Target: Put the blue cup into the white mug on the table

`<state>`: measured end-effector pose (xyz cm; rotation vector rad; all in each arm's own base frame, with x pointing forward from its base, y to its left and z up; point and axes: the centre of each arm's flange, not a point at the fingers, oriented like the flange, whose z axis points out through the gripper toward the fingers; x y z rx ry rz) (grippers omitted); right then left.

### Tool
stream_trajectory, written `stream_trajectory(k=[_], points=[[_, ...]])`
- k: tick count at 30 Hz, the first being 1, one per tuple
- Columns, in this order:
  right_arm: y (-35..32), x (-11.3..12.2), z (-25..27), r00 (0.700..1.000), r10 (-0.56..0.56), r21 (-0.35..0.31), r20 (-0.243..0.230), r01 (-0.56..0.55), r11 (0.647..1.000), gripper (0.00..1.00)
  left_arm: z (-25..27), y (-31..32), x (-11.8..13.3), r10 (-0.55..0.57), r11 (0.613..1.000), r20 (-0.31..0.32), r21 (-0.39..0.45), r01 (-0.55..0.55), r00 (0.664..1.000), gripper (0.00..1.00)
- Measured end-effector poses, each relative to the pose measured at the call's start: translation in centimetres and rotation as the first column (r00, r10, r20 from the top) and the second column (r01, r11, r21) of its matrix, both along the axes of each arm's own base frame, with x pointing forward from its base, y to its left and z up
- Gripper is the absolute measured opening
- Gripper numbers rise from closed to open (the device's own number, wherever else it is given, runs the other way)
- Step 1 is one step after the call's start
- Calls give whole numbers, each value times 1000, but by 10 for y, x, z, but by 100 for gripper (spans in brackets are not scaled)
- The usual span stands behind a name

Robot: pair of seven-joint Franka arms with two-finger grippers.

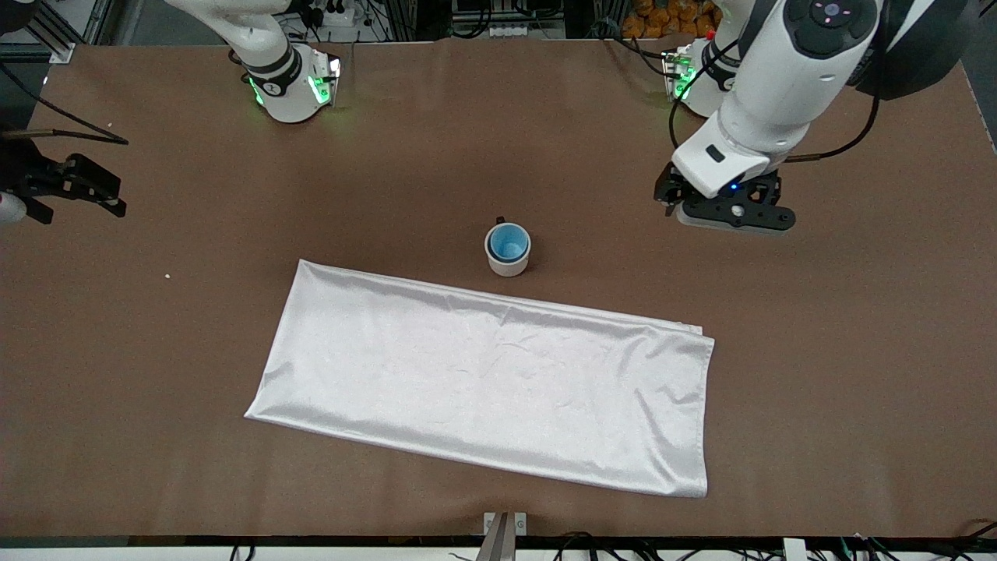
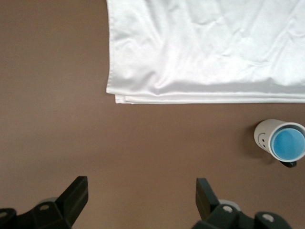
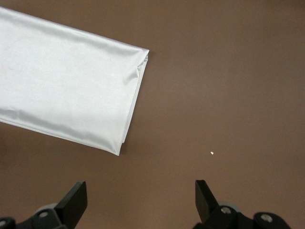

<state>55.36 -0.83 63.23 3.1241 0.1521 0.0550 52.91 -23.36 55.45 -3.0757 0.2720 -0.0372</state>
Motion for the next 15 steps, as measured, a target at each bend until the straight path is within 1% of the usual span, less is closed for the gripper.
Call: stream_trajectory(k=[5, 9, 15], points=[[-2, 1, -2, 1000, -3, 0, -4, 3, 1000, 100, 7, 34, 14, 63, 998, 15, 3, -63, 998, 100], [-2, 3, -6, 1000, -3, 1, -11, 4, 1000, 100, 11, 54, 21, 101, 995, 26, 6, -101, 995, 100], [-2, 4, -9, 1000, -10, 5, -17, 10, 1000, 100, 16, 70, 26, 104, 994, 34, 7, -105, 994, 100]])
